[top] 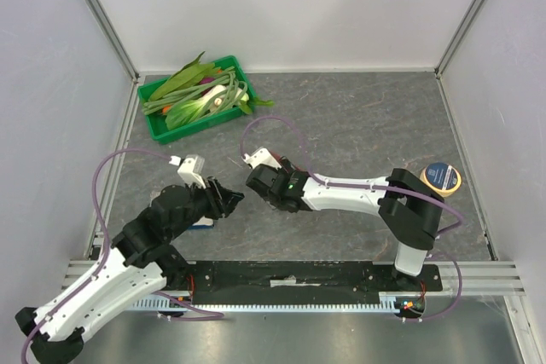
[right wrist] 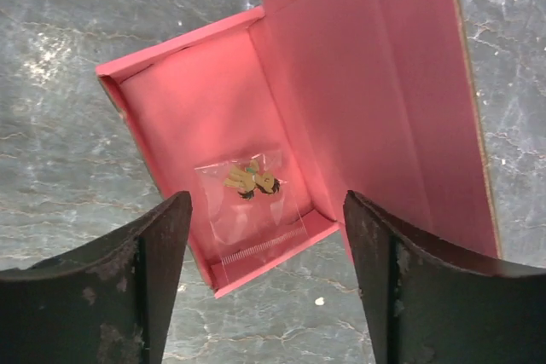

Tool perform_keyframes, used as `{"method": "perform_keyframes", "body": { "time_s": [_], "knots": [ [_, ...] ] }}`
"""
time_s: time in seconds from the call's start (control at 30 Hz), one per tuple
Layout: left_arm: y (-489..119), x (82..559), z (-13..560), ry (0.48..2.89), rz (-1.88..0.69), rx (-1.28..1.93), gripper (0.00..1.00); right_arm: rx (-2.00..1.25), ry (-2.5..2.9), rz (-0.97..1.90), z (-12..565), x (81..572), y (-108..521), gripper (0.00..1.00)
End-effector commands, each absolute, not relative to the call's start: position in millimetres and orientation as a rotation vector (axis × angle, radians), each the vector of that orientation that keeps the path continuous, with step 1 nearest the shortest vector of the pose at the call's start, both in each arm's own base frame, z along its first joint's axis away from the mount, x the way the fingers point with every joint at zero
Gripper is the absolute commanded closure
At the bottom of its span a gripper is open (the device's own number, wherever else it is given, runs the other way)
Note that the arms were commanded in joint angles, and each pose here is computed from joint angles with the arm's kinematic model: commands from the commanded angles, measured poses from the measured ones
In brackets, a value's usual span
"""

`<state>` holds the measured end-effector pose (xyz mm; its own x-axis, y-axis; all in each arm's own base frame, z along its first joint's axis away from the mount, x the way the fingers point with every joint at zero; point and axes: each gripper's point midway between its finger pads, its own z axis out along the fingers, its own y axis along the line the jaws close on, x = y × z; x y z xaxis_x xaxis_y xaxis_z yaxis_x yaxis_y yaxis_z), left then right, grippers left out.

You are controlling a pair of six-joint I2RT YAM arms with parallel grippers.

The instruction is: Fold the paper box

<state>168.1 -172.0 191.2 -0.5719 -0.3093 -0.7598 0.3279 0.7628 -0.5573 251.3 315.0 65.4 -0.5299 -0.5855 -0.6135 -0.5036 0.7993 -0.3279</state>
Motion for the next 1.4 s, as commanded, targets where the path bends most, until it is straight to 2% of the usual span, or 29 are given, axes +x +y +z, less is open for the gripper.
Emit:
{"method": "perform_keyframes", "body": {
  "time_s": [0.0,0.03,0.17,0.3,0.47,0.67,0.77,0.8,0.87,1.13,1.17,1.37],
  "knots": [
    [-187,180,186,2.045,-0.874,-0.049,0.46,-0.760,2.162,-0.147,86,267,323,0.18],
    [-189,183,183,2.058,-0.871,-0.060,0.45,-0.760,2.160,-0.143,88,266,322,0.15],
    [-188,206,160,2.164,-0.806,-0.145,0.44,-0.751,2.165,-0.061,108,251,314,0.14],
    [-181,235,138,2.222,-0.847,-0.205,0.51,-0.626,2.168,0.039,141,234,288,0.15],
    [-181,274,115,2.264,-0.808,-0.181,0.55,-0.541,2.215,0.073,129,211,246,0.18],
    [-179,307,79,2.356,-0.711,-0.194,0.58,-0.380,2.322,0.109,93,197,197,0.28],
    [-185,314,63,2.382,-0.733,-0.207,0.63,-0.257,2.361,0.162,77,197,180,0.40],
    [-188,314,59,2.389,-0.745,-0.211,0.65,-0.199,2.369,0.167,73,202,172,0.45],
    [-192,315,52,2.399,-0.772,-0.240,0.66,-0.124,2.374,0.225,60,202,167,0.48],
    [-211,299,18,2.442,-0.840,-0.319,0.71,-0.006,2.528,0.359,8,205,168,0.49],
    [-212,299,17,2.438,-0.825,-0.329,0.70,0.002,2.526,0.438,9,207,177,0.50],
    [-242,271,20,2.427,-0.874,-0.316,0.71,0.042,2.532,0.504,-7,213,186,0.52]
  ]
}}
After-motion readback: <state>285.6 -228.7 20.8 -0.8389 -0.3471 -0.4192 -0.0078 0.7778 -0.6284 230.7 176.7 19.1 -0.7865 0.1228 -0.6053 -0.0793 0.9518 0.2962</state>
